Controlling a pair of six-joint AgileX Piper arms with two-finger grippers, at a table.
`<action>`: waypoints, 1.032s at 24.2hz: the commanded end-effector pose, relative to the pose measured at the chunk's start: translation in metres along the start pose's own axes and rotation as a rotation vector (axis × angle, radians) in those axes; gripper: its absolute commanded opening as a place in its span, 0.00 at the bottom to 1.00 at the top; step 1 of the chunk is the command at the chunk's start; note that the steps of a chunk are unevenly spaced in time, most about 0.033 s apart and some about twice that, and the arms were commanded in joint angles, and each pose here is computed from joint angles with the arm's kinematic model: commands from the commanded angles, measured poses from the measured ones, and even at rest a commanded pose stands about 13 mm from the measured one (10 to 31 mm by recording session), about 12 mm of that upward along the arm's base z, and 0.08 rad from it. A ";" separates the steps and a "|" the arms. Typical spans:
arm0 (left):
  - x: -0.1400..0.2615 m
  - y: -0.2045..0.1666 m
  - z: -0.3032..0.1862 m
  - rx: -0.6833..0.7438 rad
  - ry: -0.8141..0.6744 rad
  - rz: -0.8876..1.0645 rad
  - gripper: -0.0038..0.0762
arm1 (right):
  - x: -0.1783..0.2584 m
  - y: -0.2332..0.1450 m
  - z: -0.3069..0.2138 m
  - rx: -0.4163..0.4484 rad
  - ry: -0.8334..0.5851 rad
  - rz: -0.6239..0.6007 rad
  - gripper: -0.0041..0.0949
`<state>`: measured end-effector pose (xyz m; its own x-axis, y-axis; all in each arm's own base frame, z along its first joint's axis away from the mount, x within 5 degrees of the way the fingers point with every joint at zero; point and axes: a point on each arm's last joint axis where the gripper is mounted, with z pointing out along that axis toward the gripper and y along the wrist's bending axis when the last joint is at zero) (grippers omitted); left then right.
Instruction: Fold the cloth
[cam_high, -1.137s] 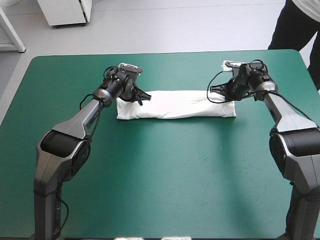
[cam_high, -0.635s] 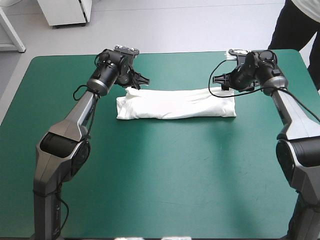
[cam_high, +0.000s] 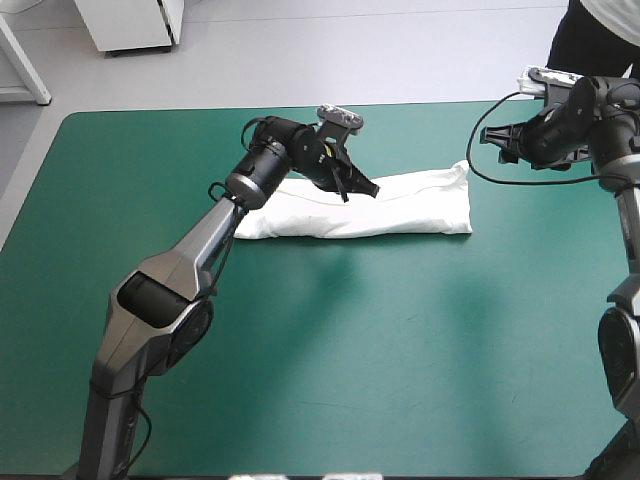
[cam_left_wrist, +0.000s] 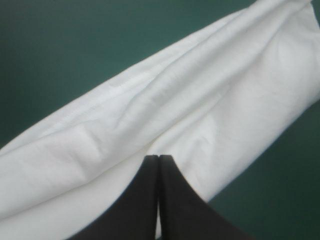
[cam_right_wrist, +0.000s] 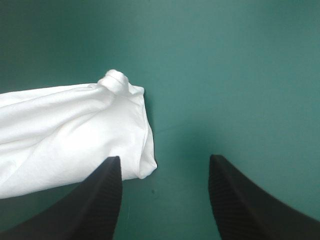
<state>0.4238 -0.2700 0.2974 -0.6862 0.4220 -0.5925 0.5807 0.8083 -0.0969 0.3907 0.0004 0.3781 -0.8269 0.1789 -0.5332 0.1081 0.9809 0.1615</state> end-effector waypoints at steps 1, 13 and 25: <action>-0.012 -0.008 -0.011 0.022 -0.094 0.000 0.04 | -0.006 0.004 -0.033 -0.044 -0.105 -0.008 0.54; 0.010 -0.002 0.054 0.049 0.029 -0.037 0.04 | -0.004 0.009 -0.004 -0.128 -0.035 -0.035 0.55; 0.013 -0.005 0.052 0.072 0.061 -0.048 0.04 | 0.014 0.008 0.115 -0.239 0.181 -0.027 0.76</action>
<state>0.4434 -0.2876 0.2134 -0.7594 0.4365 -0.4825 0.5631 0.8125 -0.1511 0.4427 0.0204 0.2555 -0.9467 0.0961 -0.3075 -0.0114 0.9439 0.3299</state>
